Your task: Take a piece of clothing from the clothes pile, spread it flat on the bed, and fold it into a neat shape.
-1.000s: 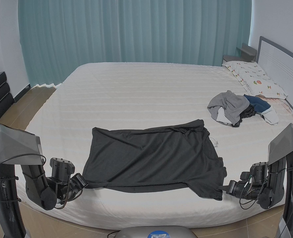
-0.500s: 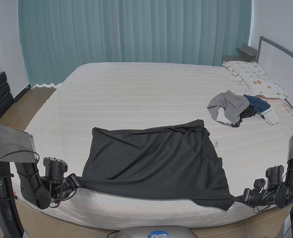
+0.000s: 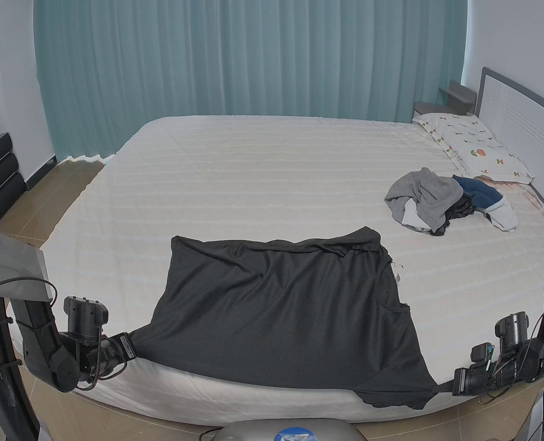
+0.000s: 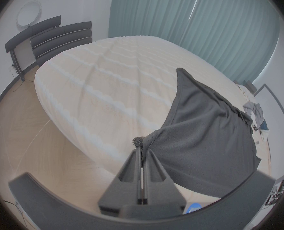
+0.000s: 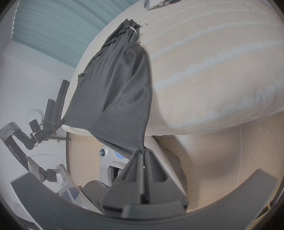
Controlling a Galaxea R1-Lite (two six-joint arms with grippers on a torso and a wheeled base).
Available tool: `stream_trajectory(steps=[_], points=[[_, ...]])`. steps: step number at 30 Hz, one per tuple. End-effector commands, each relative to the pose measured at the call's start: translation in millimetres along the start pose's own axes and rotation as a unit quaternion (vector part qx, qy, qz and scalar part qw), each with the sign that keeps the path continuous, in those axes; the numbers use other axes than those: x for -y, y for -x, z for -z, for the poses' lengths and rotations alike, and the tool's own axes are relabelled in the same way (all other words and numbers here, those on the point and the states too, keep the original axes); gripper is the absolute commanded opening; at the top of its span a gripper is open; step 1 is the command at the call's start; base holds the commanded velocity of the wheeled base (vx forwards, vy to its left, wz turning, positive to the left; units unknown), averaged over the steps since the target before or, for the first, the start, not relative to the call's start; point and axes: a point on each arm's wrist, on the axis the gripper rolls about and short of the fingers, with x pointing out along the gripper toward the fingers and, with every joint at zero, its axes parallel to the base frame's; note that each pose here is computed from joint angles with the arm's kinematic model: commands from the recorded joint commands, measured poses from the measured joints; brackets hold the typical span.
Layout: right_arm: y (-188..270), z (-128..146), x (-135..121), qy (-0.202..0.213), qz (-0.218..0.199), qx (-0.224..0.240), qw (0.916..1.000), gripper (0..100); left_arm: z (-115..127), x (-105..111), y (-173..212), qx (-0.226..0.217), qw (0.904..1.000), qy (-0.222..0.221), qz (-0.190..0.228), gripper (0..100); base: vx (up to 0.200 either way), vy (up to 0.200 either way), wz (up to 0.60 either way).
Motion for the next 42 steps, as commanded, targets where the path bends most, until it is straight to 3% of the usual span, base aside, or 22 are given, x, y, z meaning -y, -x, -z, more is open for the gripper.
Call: stream_trajectory(steps=[1,10,11,12,13,18,23,30,36,42], points=[[0.6,5.4,-0.2,-0.002,0.004,-0.012,0.9999,0,15.0,0.7,-2.1,-0.03,0.9994,-0.019,-0.006,0,0.0,0.0,0.0],[-8.6,-1.5,3.5,0.019,0.003,0.016,0.9997,0,30.2,3.6,-4.6,-0.06,0.9975,-0.038,-0.005,0,0.0,0.0,0.0],[-11.1,-1.8,3.7,0.022,0.006,0.017,0.9996,0,31.4,4.2,-4.0,-0.064,0.9972,-0.04,-0.002,100,0.0,0.0,0.0],[-13.1,-2.0,3.7,0.024,0.009,0.018,0.9995,0,32.0,5.1,-3.8,-0.066,0.997,-0.041,0.002,100,0.0,0.0,0.0],[-14.5,-2.6,3.5,0.025,0.011,0.021,0.9994,100,32.6,5.4,-3.4,-0.067,0.9969,-0.042,0.002,100,0.0,0.0,0.0],[-14.5,-5.9,3.0,0.03,0.008,0.036,0.9989,100,32.4,5.5,-3.0,-0.065,0.997,-0.042,0.003,100,0.0,0.0,0.0],[-8.5,-22.5,-4.3,-0.02,-0.017,0.11,0.9936,100,25.2,8.4,-0.6,-0.05,0.998,-0.034,0.017,100,0.0,0.0,0.0],[-8.3,-33.8,-14.6,-0.023,-0.045,0.157,0.9863,100,9.3,15.7,12.9,-0.025,0.997,-0.022,0.07,100,0.0,0.0,0.0],[-13.4,-38.5,-27.8,-0.031,-0.075,0.169,0.9823,100,3.9,19.9,10.2,-0.016,0.9969,0.011,0.077,100,0.0,0.0,0.0],[-22.1,-55.1,-39.3,-0.008,-0.085,0.198,0.9765,100,2.3,18.2,7.2,-0.021,0.996,0.031,0.08,100,0.0,0.2,0.0]])
